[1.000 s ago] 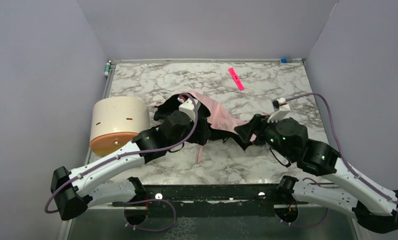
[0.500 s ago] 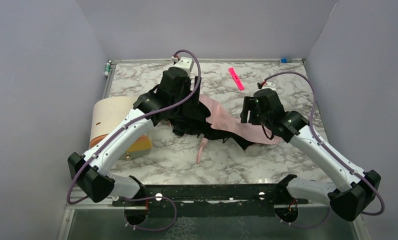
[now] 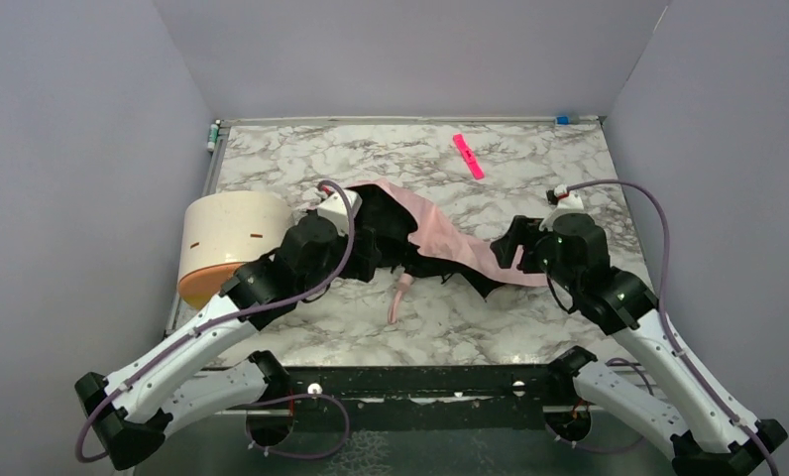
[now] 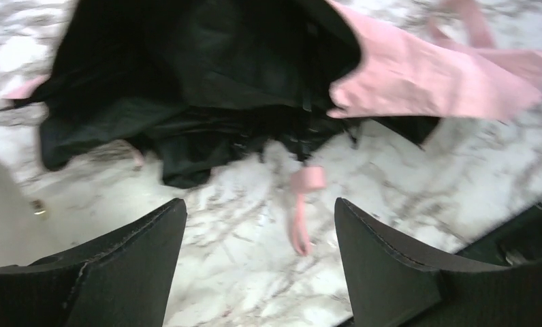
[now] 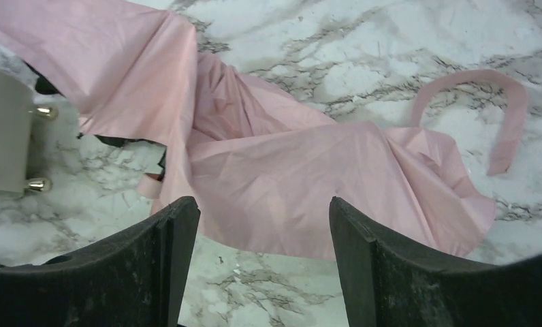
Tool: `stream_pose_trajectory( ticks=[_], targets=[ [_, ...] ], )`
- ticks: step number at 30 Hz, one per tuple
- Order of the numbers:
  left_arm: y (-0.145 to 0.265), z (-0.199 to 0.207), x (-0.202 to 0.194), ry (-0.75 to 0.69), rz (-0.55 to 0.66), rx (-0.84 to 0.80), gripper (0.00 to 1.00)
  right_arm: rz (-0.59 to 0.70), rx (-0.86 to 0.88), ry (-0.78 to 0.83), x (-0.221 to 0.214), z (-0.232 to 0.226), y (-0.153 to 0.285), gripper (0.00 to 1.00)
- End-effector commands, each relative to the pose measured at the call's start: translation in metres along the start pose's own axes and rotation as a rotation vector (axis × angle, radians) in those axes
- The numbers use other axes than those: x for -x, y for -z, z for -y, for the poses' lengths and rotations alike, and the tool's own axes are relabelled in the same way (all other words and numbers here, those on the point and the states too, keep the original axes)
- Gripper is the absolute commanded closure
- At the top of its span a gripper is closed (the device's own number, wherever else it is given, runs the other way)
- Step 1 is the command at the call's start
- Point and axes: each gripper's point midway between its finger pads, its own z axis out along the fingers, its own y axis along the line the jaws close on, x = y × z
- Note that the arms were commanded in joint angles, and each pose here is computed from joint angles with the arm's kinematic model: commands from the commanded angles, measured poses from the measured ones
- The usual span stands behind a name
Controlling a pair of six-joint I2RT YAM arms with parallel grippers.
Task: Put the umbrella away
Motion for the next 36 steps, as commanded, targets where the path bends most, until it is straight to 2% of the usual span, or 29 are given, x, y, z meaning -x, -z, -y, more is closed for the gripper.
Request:
stream_pose_trajectory(
  ticks=[1,5,8,14,20,23,30,33,36],
  targets=[
    [-0.005,0.045,-0.034,0.013,-0.036,-0.147,0.21,0.022,0.097,0.011,0.008,-0.018,0.0,0.25],
    [-0.032,0.065,-0.084,-0.027,-0.127,-0.158,0.22,0.01,0.099,-0.011,0.005,-0.02,-0.003,0.24],
    [-0.053,0.066,-0.106,-0.053,-0.163,-0.108,0.19,0.01,0.12,-0.024,0.004,-0.023,-0.002,0.25],
    [-0.091,0.076,-0.117,-0.065,-0.152,-0.094,0.1,-0.013,0.131,-0.022,-0.005,-0.023,-0.002,0.24],
    [-0.12,0.065,-0.121,-0.127,-0.153,0.031,0.1,-0.018,0.15,-0.026,-0.009,-0.025,0.0,0.25],
    [-0.133,0.059,-0.126,-0.189,-0.176,0.084,0.14,-0.022,0.152,-0.026,-0.011,-0.024,0.001,0.24],
    [-0.154,0.05,-0.118,-0.337,-0.194,0.166,0.38,-0.024,0.148,-0.017,-0.014,-0.021,0.004,0.25],
    [-0.161,0.052,-0.118,-0.386,-0.226,0.125,0.48,-0.022,0.143,-0.01,-0.014,-0.019,0.006,0.24],
    [-0.167,0.061,-0.119,-0.44,-0.282,0.0,0.6,-0.019,0.14,-0.001,-0.014,-0.018,0.008,0.25]
  ],
)
